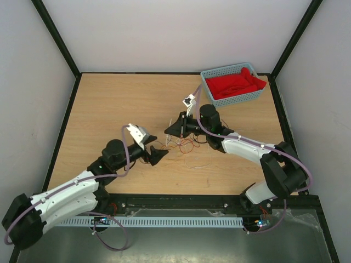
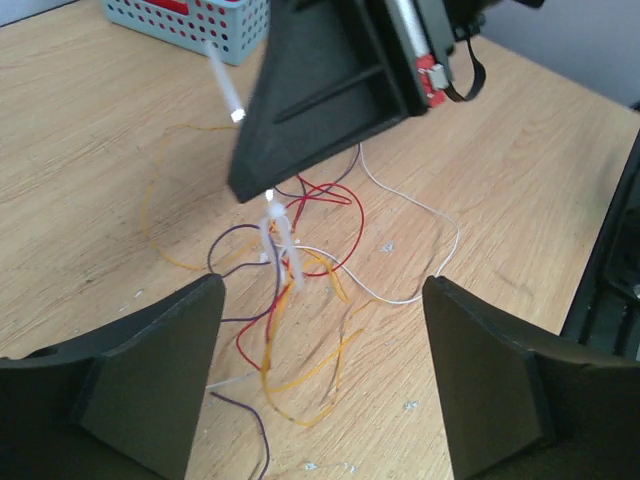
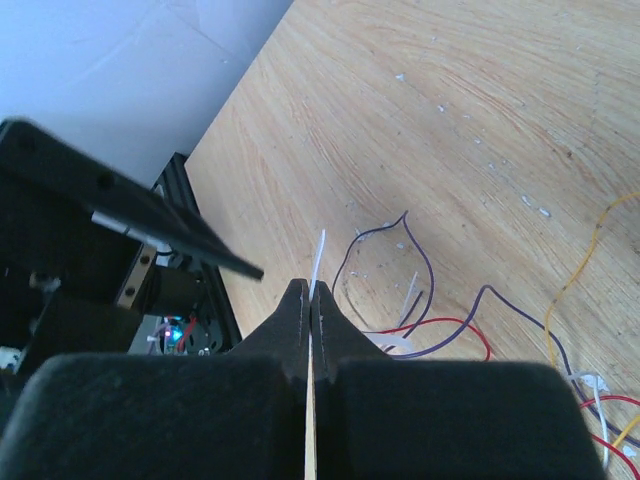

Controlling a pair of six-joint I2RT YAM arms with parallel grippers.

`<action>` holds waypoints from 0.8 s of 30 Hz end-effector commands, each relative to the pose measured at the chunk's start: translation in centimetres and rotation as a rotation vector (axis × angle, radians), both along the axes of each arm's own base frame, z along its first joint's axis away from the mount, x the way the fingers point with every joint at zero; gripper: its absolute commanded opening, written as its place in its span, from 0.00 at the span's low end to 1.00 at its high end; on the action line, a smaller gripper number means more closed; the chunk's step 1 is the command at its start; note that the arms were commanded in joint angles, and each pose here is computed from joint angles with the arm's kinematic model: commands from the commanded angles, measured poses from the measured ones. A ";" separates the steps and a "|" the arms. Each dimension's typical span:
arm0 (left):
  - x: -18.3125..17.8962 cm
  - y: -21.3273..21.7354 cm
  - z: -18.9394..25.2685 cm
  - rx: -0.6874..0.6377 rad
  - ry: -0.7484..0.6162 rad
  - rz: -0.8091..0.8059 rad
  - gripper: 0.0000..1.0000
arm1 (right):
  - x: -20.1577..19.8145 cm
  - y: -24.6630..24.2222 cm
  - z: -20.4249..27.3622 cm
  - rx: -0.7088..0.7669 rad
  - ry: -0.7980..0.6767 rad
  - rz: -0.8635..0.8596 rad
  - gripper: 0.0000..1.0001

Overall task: Zip-tie the wires
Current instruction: Tie the cable at the center of the board.

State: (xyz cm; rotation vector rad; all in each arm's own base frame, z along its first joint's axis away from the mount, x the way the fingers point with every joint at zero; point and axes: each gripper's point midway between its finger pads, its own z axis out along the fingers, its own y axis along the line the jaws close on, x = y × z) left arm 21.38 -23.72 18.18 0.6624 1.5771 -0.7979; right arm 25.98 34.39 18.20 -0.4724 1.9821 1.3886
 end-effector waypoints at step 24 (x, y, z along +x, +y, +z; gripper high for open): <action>4.5 -3.6 0.9 0.118 -0.035 0.179 0.41 | 1.3 -0.5 1.3 0.008 -0.022 -0.110 0.00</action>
